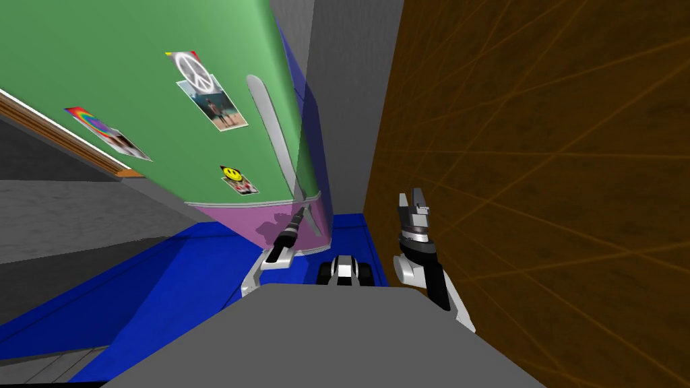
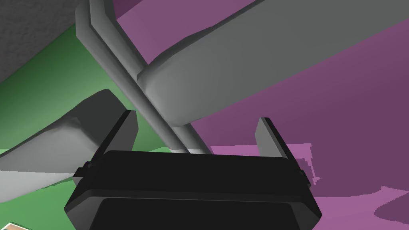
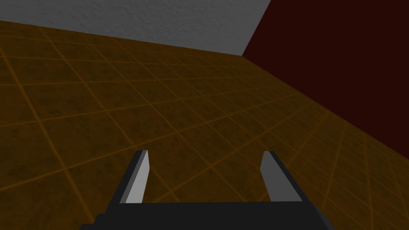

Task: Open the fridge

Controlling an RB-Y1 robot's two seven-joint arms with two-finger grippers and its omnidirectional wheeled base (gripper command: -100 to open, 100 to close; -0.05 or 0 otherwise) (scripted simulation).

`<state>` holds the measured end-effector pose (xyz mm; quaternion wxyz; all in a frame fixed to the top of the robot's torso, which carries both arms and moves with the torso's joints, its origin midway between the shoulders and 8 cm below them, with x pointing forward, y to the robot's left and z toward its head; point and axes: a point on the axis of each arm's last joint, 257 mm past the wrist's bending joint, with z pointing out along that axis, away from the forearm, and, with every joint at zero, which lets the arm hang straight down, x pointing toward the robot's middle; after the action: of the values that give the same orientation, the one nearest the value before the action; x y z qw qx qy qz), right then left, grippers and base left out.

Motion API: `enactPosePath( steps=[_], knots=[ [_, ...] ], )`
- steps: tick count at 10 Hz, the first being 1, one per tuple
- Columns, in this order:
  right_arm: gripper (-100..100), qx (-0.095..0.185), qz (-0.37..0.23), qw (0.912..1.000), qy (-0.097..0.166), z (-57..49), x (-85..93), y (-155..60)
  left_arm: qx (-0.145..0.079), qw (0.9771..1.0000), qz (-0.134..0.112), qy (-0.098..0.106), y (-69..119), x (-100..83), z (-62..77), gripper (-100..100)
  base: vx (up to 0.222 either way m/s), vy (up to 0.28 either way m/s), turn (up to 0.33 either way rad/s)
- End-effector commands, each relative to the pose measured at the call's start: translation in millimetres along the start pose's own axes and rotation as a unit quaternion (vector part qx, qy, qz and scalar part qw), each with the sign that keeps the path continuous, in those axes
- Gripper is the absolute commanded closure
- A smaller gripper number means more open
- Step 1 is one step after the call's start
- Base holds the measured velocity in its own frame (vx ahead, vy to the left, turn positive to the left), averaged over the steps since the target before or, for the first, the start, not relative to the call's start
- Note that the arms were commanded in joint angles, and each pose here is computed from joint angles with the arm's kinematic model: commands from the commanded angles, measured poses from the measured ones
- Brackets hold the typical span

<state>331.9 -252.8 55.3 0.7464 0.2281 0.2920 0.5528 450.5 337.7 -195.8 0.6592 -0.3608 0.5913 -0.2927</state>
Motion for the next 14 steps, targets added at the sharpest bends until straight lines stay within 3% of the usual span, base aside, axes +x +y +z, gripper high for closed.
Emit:
enactPosePath(
  steps=[1,3,4,10,11,14],
  knots=[
    [0,0.000,0.000,1.0000,0.000,0.0,0.0,0,-0.010,0.9999,0.006,0.002,6.5,-1.1,1.3,-100,0.045,-0.034,0.016],
    [0,0.000,0.000,1.0000,0.000,0.0,0.0,0,-0.011,0.9999,0.007,0.001,3.9,-5.1,1.1,-100,0.082,0.000,-0.027],
    [0,0.000,0.000,1.0000,0.000,0.0,0.0,0,-0.011,0.9999,0.008,0.000,3.8,-5.5,1.1,100,0.008,0.002,0.011],
    [0,0.000,0.000,1.0000,0.000,0.2,0.0,0,0.028,0.9984,0.010,0.048,-25.1,24.2,-10.3,100,-0.245,0.174,-0.117],
    [0,0.000,0.000,1.0000,0.000,0.2,0.0,0,0.028,0.9984,0.010,0.048,-25.1,24.2,-10.3,100,-0.255,0.148,-0.073],
    [0,0.000,0.000,1.0000,0.000,0.2,0.0,0,0.049,0.9956,0.008,0.079,-40.7,43.7,-20.6,100,-0.308,0.170,-0.111]
  ],
)
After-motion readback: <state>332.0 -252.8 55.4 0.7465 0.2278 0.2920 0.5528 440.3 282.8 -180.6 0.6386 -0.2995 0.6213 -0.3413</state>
